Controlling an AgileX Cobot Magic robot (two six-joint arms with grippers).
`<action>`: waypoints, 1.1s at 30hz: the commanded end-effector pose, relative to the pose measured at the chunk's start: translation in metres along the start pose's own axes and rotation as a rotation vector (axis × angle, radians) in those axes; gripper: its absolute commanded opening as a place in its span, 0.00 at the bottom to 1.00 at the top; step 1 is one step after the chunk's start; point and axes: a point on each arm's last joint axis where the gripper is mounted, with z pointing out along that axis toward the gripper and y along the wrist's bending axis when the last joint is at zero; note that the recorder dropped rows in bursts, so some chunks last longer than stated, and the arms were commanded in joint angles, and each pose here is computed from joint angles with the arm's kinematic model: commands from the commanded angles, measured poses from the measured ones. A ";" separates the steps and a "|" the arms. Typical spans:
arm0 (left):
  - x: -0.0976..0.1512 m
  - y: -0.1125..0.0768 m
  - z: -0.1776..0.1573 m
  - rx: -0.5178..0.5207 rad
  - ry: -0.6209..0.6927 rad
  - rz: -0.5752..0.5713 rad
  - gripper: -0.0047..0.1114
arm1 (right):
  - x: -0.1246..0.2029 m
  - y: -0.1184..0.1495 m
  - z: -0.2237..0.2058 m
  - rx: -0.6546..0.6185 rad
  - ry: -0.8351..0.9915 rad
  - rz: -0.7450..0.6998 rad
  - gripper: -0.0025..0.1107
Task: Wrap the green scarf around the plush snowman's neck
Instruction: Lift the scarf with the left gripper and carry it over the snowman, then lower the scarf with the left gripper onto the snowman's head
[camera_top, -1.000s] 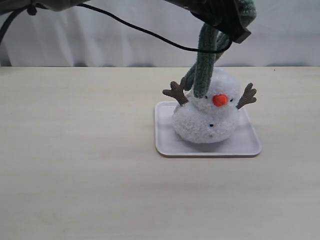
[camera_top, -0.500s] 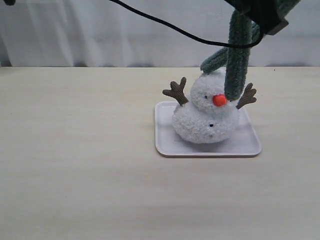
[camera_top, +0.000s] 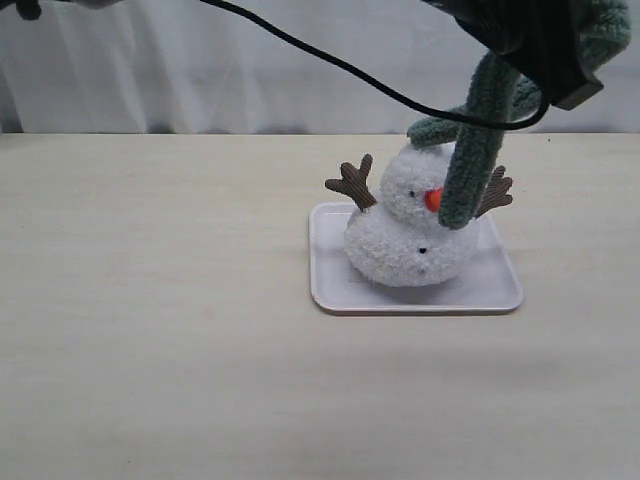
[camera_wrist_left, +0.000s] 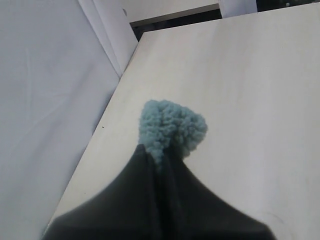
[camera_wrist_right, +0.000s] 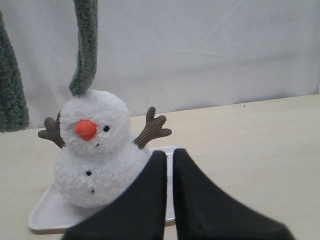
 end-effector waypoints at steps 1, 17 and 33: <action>-0.007 -0.004 -0.006 0.023 -0.029 -0.027 0.04 | 0.001 0.000 0.000 0.000 0.007 -0.014 0.06; -0.014 -0.011 -0.018 0.087 -0.033 0.012 0.04 | 0.001 0.000 0.000 0.000 0.007 -0.014 0.06; 0.055 -0.005 0.063 -0.082 0.223 0.085 0.04 | 0.001 0.000 0.000 0.000 0.007 -0.014 0.06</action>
